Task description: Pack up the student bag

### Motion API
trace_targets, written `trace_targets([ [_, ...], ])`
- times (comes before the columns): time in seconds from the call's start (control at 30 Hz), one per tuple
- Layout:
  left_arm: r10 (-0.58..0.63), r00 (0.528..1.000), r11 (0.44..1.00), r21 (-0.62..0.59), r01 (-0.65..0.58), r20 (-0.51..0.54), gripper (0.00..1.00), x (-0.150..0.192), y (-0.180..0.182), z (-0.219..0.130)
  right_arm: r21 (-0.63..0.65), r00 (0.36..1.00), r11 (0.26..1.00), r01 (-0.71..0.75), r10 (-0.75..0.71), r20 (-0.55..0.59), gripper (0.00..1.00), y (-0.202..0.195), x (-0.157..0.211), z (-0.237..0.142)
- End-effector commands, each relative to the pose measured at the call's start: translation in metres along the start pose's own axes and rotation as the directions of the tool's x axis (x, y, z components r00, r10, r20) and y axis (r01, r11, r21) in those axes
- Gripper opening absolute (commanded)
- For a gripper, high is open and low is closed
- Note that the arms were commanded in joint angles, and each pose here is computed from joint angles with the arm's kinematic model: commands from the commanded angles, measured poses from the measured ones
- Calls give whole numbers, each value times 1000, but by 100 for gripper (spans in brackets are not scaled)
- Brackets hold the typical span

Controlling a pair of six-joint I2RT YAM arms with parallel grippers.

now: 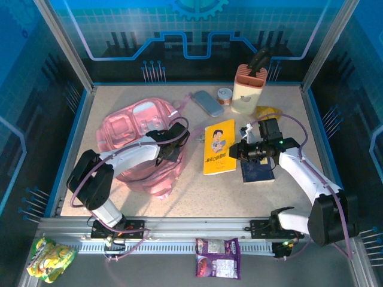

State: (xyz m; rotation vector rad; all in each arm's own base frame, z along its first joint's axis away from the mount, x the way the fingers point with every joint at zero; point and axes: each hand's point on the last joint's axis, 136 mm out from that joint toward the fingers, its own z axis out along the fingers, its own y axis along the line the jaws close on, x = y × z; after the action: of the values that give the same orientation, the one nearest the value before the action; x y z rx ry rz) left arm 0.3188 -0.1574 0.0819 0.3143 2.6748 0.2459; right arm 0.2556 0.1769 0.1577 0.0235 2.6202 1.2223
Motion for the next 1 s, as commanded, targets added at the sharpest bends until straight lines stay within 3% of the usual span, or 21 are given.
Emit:
trace_targets([
  [0.0, -14, 998, 999, -32, 15, 53, 23, -19, 11, -4, -39, 999, 998, 43, -42, 16, 0, 10, -5, -4],
  [0.1, -12, 998, 1000, -24, 13, 67, 11, -24, 13, -11, -33, 999, 998, 46, -45, 19, 0, 9, -5, -6],
  [0.3, -29, 993, 999, -9, 31, 116, 0, -38, 21, -43, -29, 998, 998, 59, -59, 12, 0, 10, -4, -9],
  [0.6, -68, 969, 998, 31, 63, 239, 0, -65, 45, -99, -136, 994, 987, 84, -93, -57, 0, 40, 4, 1],
  [0.97, -120, 923, 992, 84, 96, 364, 0, -95, 77, -145, -257, 982, 962, 93, -131, -135, 0, 94, 16, 52],
])
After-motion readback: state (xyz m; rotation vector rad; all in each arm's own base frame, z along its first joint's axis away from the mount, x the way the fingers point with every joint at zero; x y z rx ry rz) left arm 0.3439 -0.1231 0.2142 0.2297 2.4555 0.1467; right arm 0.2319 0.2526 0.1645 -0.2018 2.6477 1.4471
